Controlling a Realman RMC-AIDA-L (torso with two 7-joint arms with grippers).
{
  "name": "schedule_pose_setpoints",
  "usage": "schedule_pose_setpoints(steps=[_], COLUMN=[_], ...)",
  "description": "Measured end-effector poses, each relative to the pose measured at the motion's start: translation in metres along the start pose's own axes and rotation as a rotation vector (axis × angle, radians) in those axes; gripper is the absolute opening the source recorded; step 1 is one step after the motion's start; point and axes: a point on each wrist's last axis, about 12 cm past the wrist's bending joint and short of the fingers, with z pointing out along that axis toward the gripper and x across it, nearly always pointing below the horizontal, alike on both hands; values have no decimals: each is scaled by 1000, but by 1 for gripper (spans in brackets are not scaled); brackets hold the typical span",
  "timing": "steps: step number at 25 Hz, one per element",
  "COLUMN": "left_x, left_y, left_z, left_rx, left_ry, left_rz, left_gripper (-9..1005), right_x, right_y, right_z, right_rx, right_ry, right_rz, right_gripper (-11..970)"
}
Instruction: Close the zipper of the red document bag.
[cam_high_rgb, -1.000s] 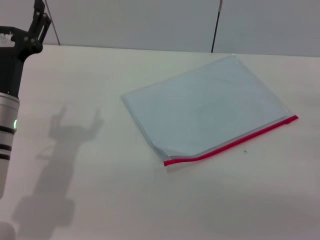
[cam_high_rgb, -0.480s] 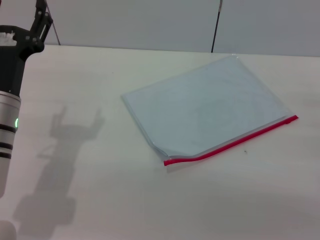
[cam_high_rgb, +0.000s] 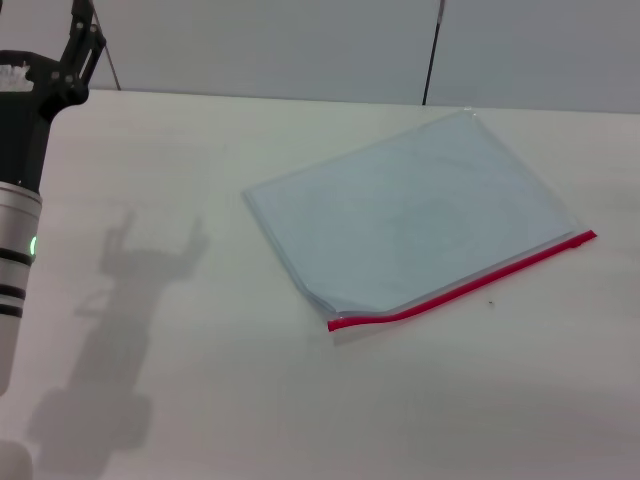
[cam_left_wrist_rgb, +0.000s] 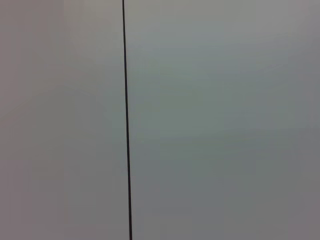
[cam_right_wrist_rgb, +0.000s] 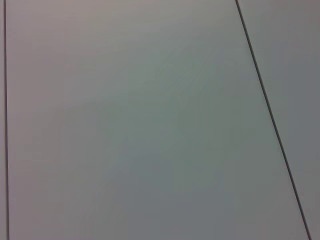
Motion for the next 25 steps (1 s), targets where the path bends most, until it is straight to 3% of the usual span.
schedule_pose_setpoints(steps=[25], left_x=[0], left_y=[0], left_z=[-1], left_rx=[-2], left_ry=[-3], left_rz=[-1], left_gripper=[894], right_x=[0], right_y=[1], right_z=[0], right_rx=[0], right_ry=[1], right_rz=[3], right_gripper=[805])
